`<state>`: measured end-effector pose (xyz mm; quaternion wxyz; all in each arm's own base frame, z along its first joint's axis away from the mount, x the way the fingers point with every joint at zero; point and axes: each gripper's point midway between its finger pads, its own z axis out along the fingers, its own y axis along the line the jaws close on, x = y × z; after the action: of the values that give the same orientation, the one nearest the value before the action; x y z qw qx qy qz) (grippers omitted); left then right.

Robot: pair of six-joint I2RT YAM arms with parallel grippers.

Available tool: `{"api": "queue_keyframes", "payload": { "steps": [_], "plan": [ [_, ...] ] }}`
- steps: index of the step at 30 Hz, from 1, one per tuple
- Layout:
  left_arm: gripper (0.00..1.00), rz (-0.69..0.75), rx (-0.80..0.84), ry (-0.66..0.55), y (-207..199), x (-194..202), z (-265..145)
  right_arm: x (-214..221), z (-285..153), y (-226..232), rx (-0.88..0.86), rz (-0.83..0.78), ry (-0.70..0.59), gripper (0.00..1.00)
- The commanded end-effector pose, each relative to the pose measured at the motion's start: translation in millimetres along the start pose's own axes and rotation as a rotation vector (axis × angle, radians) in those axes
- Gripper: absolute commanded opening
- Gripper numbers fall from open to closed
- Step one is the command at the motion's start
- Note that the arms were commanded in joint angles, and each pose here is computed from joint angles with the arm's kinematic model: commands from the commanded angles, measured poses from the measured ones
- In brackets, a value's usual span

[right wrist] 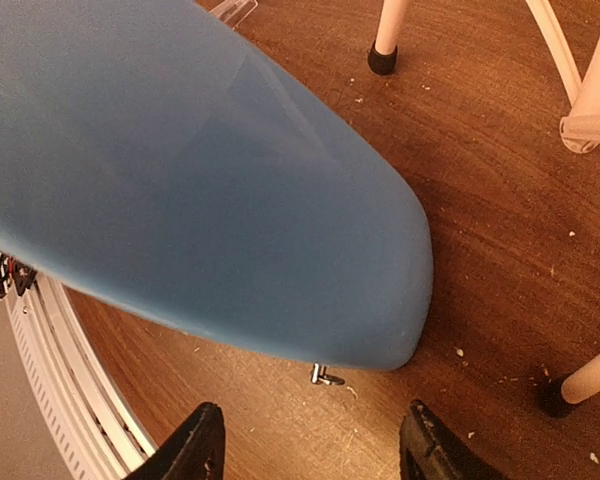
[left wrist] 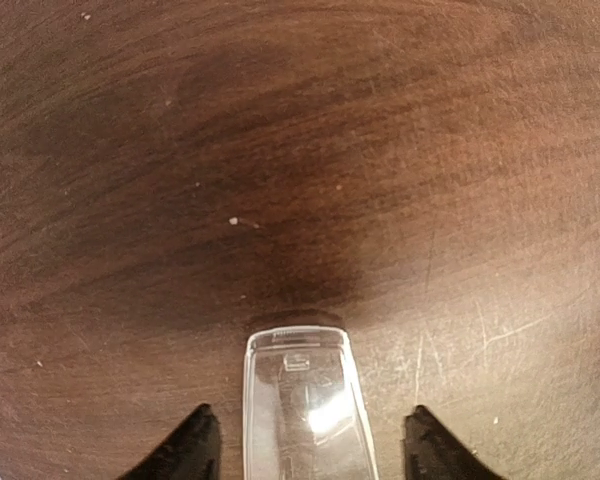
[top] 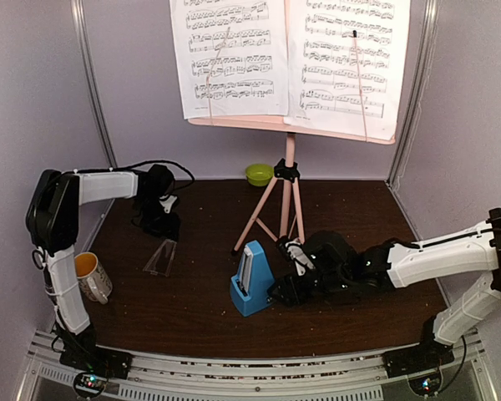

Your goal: Set up the instrument practice props

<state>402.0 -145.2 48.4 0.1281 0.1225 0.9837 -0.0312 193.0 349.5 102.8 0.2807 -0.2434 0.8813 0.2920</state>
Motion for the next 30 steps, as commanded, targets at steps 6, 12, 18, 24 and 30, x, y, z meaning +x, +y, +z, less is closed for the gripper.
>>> {"api": "queue_keyframes", "payload": {
  "steps": [6, 12, 18, 24, 30],
  "plan": [
    [0.73, -0.007, 0.061, -0.125, -7, 0, -40, -20, 7, -4, 0.07, 0.021, -0.056, 0.5],
    [0.71, 0.029, 0.219, -0.283, -33, 10, -70, -31, 10, -16, 0.143, 0.03, -0.093, 0.41],
    [0.67, 0.126, 0.423, -0.441, -78, 29, -94, -44, 15, -31, 0.208, 0.034, -0.114, 0.36],
    [0.57, 0.244, 0.505, -0.435, -126, 44, -87, -50, 15, -42, 0.249, 0.03, -0.123, 0.34],
    [0.49, 0.285, 0.577, -0.391, -165, 51, -70, -59, 21, -38, 0.234, 0.031, -0.134, 0.33]
  ]
}}
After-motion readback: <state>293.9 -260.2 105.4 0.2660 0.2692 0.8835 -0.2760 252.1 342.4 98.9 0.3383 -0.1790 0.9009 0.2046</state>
